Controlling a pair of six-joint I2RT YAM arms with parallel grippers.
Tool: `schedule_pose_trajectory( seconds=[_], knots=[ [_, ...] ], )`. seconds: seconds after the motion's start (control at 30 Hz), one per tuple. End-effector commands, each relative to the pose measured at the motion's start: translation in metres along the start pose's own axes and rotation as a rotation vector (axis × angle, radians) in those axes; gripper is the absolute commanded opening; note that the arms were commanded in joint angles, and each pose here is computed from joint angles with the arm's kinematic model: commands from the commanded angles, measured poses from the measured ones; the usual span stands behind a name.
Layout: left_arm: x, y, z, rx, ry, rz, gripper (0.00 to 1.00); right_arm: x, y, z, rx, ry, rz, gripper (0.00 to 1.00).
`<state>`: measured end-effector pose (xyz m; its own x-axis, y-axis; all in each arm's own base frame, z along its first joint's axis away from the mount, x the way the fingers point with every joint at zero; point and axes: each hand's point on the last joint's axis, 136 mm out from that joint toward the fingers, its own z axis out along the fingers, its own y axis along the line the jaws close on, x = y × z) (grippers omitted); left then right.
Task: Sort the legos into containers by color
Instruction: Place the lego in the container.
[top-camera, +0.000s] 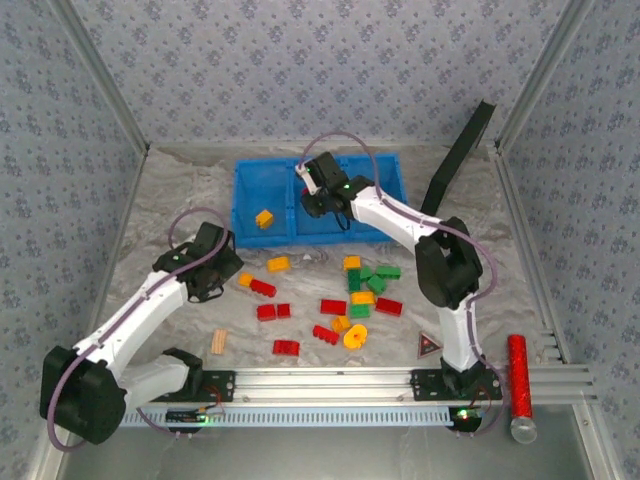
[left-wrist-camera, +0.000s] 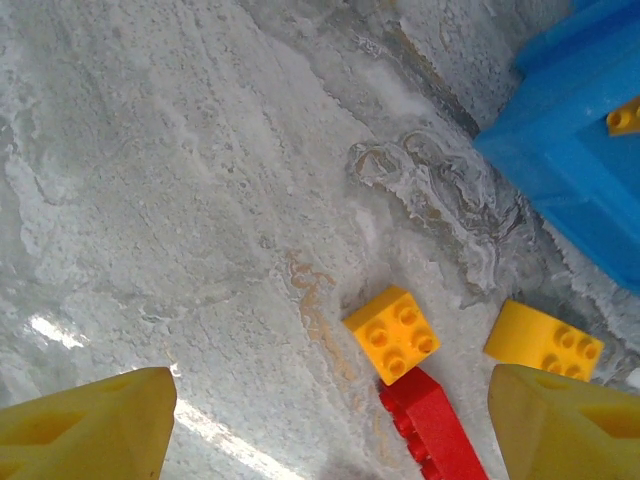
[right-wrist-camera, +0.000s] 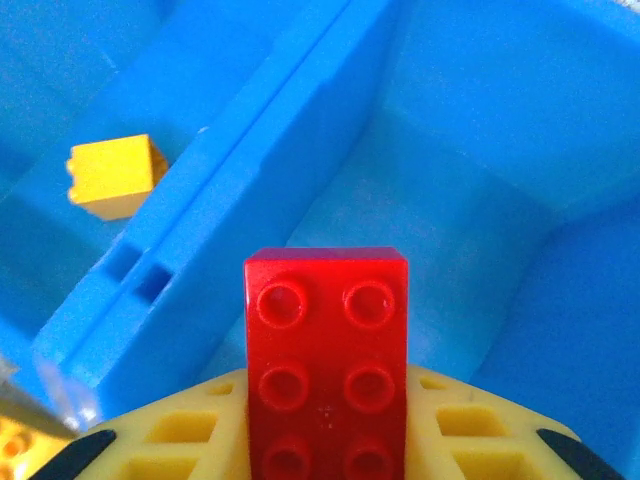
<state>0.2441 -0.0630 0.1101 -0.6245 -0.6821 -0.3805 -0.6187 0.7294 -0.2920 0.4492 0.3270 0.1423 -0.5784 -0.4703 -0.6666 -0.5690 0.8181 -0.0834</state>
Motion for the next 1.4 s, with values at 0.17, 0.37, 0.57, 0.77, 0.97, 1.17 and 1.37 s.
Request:
schedule_pose_trajectory(
  seconds=[0.17,0.37,0.57,0.77,0.97,1.17,1.37],
  knots=[
    [0.008,0.0,0.006,-0.001,0.041,-0.133,0.83,-0.014,-0.025,0.034,0.072,-0.016,0.004,0.35],
    [0.018,-0.001,0.015,-0.026,0.092,-0.153,0.85,-0.003,-0.028,0.058,0.088,0.014,0.007,0.39],
    [0.03,0.001,0.027,-0.052,0.132,-0.166,0.86,0.001,-0.034,0.069,0.098,0.03,0.02,0.41],
    [0.031,-0.009,0.037,-0.051,0.154,-0.161,0.87,0.007,-0.039,0.073,0.088,0.049,0.028,0.47],
    [0.034,-0.01,0.047,-0.063,0.16,-0.16,0.85,-0.002,-0.038,0.062,0.066,0.006,0.035,0.47],
    [0.035,-0.013,0.057,-0.062,0.157,-0.166,0.82,-0.018,-0.031,0.042,0.034,-0.042,0.025,0.47],
    [0.037,-0.022,0.069,-0.069,0.177,-0.172,0.81,-0.026,-0.026,0.021,0.008,-0.086,0.023,0.47]
  ],
)
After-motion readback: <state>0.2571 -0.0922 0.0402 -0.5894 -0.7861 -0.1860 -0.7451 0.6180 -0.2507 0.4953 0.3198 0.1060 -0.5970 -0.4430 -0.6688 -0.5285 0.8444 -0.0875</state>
